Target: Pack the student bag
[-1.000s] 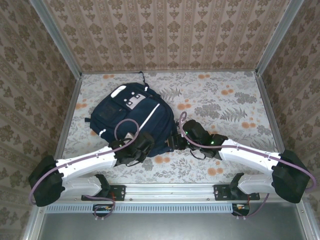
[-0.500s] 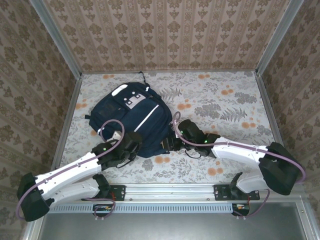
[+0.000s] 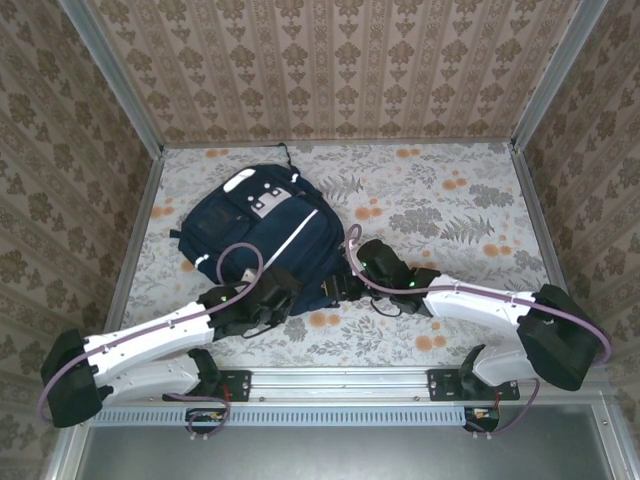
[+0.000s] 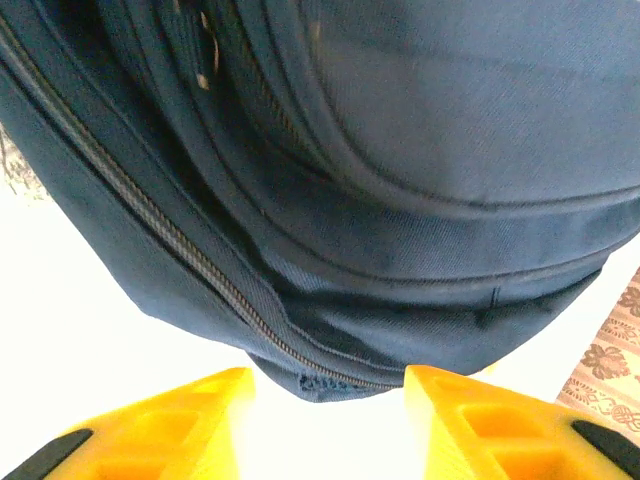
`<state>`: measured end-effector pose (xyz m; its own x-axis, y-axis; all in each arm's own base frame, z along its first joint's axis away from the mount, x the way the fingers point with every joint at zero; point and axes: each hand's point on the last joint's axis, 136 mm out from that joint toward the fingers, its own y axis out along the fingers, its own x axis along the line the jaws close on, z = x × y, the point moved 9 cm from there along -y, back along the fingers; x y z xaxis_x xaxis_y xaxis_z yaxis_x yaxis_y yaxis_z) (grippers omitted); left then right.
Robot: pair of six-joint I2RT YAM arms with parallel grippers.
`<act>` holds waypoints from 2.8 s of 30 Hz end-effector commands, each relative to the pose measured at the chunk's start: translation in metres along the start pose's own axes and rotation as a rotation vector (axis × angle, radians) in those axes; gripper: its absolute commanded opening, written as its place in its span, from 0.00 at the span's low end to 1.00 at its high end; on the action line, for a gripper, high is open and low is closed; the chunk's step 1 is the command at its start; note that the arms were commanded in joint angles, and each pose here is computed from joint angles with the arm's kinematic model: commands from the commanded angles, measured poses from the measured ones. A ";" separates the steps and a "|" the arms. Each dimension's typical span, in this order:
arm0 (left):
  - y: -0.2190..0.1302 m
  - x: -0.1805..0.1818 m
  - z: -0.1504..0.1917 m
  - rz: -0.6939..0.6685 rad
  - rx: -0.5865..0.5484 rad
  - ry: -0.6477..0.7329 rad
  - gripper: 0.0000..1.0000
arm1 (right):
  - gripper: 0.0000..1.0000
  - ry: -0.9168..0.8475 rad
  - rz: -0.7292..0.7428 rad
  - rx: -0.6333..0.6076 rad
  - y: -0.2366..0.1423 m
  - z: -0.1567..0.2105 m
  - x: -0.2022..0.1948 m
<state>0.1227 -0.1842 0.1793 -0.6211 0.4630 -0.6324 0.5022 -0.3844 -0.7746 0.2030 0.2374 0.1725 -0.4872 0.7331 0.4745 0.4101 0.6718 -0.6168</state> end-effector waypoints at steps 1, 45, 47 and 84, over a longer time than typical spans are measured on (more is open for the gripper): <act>0.002 -0.013 0.010 0.032 0.037 -0.060 0.44 | 0.46 -0.012 0.029 -0.027 -0.006 0.000 -0.004; -0.011 0.002 -0.021 0.047 -0.109 -0.165 0.00 | 0.42 -0.189 -0.102 0.038 0.041 0.009 0.034; -0.011 0.003 -0.021 0.043 -0.106 -0.169 0.00 | 0.42 -0.199 -0.100 0.030 0.043 0.008 0.035; -0.049 0.044 -0.061 -0.029 -0.244 -0.157 0.00 | 0.00 -0.109 0.372 0.010 0.024 0.006 -0.037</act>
<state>0.1160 -0.1290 0.1919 -0.7040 0.2729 -0.6556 0.5803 -0.3111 -0.7527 0.2160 0.2615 0.1538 -0.5477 0.7936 0.2648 0.5090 0.5673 -0.6473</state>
